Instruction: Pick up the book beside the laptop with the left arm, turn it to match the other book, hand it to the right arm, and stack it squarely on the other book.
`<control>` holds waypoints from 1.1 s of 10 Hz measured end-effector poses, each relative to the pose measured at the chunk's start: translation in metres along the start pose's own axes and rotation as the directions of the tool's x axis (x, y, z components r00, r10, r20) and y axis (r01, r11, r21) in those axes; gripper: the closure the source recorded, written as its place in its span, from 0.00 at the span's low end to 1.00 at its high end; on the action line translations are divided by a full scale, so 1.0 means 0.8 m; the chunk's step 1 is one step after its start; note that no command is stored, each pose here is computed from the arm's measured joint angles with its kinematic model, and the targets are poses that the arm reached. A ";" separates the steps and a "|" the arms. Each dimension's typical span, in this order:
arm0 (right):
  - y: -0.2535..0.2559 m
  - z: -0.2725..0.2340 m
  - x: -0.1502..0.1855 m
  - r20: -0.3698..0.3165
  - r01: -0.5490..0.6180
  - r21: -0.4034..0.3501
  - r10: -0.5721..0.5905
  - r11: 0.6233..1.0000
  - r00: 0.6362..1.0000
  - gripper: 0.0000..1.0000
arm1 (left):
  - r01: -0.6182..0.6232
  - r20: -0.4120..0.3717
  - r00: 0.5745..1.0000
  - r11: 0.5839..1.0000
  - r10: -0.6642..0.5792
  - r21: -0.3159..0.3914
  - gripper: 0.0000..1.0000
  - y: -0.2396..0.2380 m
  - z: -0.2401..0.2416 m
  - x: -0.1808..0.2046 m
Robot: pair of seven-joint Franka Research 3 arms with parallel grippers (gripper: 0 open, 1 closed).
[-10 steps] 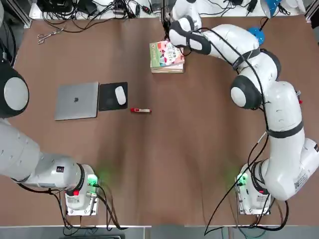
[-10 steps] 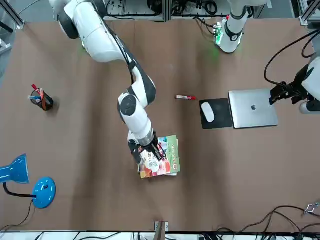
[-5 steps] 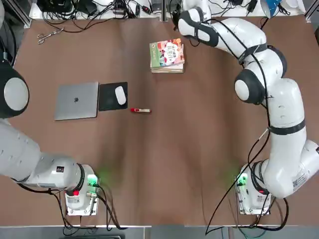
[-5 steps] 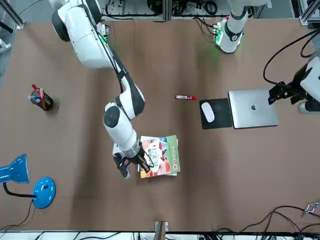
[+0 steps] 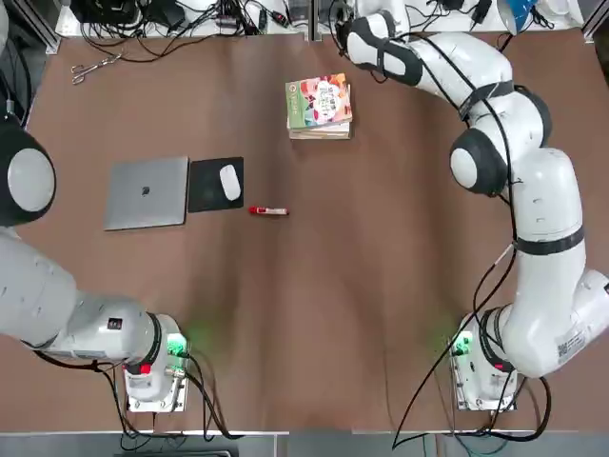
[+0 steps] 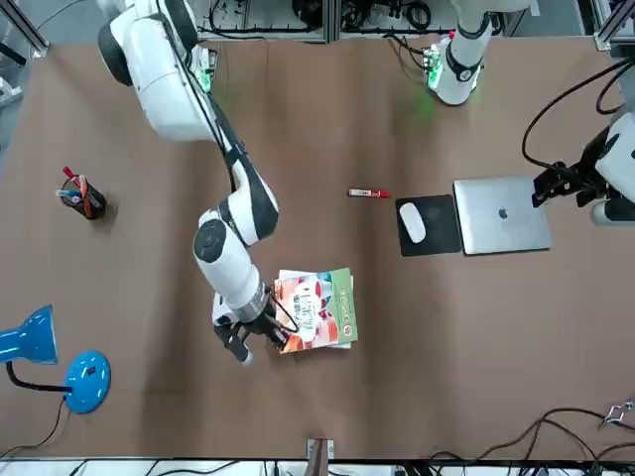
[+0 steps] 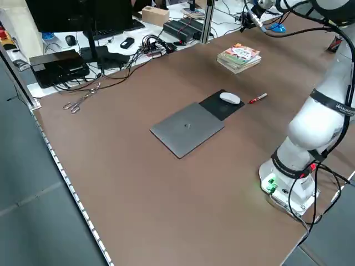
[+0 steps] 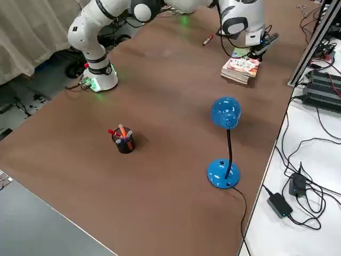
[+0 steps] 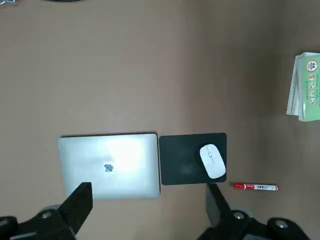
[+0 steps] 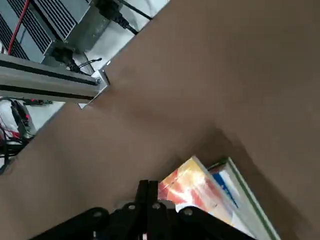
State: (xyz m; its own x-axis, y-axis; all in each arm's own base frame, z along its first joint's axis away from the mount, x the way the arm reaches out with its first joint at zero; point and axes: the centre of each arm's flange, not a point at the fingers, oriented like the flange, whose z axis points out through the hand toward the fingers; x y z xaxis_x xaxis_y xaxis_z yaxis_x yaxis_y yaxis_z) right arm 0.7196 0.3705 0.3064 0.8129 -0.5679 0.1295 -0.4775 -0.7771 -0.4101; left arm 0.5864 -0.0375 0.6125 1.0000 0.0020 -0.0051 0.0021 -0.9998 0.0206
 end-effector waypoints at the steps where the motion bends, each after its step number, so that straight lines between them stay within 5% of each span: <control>1: 0.004 0.005 0.001 0.002 0.027 -0.006 -0.027 1.000 1.000 1.00 | 0.000 0.000 1.000 1.000 0.000 0.000 0.00 0.000 0.000 0.000; 11: 0.040 0.074 -0.044 0.068 0.190 -0.092 -0.184 0.977 0.981 0.99 | -0.001 0.000 1.000 1.000 0.001 0.000 0.00 0.001 0.000 0.000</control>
State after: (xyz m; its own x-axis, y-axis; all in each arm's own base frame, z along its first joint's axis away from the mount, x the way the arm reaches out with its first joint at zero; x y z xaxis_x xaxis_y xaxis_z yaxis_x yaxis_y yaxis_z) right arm 0.6957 0.3818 0.2357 0.9077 -0.3952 0.1413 -0.3429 -0.8924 -0.2933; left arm 0.5864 -0.0380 0.6126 1.0000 0.0012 -0.0049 0.0013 -0.9998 0.0207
